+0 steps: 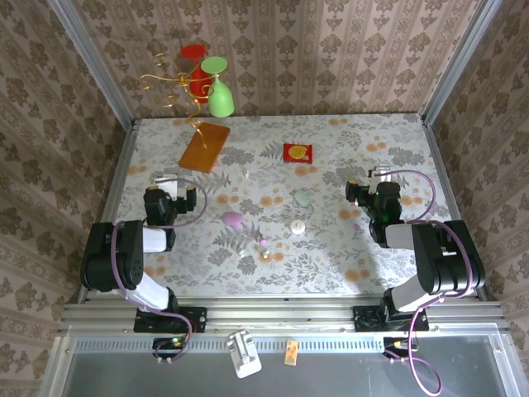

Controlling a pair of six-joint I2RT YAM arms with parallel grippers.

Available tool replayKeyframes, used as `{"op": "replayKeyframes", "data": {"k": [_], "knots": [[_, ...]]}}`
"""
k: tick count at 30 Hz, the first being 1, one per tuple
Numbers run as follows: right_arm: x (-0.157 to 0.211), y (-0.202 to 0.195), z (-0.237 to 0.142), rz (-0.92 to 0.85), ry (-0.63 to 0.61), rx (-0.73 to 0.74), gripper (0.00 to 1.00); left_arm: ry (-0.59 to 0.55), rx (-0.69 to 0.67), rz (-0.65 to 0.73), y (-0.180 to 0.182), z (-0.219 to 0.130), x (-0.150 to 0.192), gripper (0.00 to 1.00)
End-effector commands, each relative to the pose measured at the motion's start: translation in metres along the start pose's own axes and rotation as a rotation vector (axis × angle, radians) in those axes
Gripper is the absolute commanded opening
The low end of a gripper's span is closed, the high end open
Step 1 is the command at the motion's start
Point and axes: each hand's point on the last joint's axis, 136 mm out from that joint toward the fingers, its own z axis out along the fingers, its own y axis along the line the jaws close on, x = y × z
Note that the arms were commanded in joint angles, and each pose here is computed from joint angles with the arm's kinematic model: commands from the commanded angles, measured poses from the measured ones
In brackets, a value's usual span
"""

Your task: Insert wireless bluetooth earbuds into charging case

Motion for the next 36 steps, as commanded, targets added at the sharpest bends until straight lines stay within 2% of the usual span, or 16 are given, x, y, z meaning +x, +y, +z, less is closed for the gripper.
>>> {"op": "replayKeyframes", "data": {"k": [1, 26, 32, 36], "knots": [[-0.002, 0.000, 0.000, -0.002, -0.020, -0.001, 1.00, -0.016, 0.009, -0.004, -0.003, 0.002, -0.008, 1.00], [-0.003, 0.000, -0.001, -0.002, -0.026, -0.003, 1.00, -0.038, -0.013, -0.001, -0.001, -0.002, -0.010, 1.00], [-0.014, -0.004, -0.007, 0.005, -0.018, 0.021, 1.00, -0.078, -0.041, 0.017, 0.000, -0.019, -0.025, 1.00], [-0.034, 0.002, -0.022, -0.019, -0.029, 0.008, 1.00, -0.100, -0.066, 0.034, 0.000, -0.035, -0.046, 1.00]]}}
